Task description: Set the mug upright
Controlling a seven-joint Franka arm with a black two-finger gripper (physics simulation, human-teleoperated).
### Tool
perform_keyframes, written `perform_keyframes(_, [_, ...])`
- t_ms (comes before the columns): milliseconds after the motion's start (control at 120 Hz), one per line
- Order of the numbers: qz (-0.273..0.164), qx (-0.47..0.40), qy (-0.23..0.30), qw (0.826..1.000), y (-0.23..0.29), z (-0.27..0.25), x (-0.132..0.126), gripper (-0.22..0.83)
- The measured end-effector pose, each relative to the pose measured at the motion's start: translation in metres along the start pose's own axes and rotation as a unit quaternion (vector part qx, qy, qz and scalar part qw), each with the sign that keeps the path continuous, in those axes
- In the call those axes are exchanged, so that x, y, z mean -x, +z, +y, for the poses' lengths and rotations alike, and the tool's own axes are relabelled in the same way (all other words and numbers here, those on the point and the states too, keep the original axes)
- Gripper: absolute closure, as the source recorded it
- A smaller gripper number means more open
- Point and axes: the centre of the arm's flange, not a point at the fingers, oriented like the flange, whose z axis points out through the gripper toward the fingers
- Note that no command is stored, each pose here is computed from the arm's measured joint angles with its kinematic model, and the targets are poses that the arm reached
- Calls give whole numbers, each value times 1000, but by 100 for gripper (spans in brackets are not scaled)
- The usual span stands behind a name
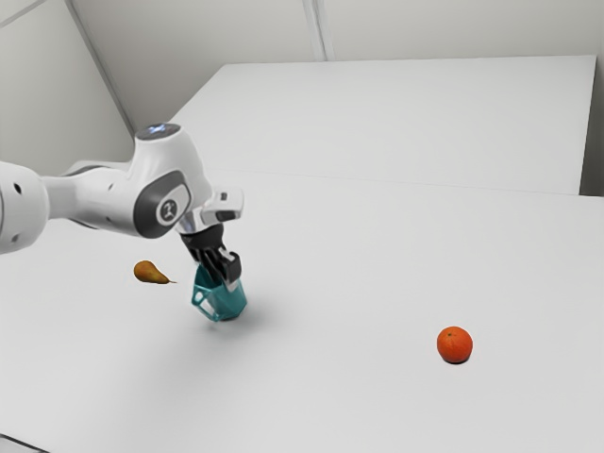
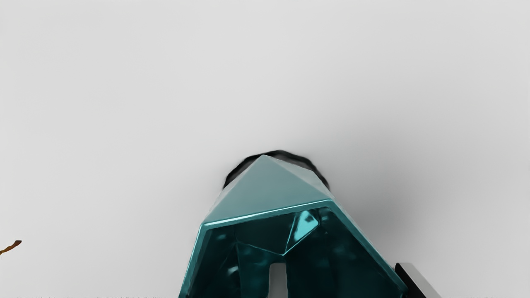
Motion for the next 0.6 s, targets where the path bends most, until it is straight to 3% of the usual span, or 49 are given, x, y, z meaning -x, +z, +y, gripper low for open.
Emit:
perform_keyframes(233, [23,-19,3,1000,-68,16,-5,16])
perform_keyframes(475, [54,-15,-26,998,-169,8,-37,5])
perform_keyframes(600, [61,0,-39,997,-210,-3,-67,3])
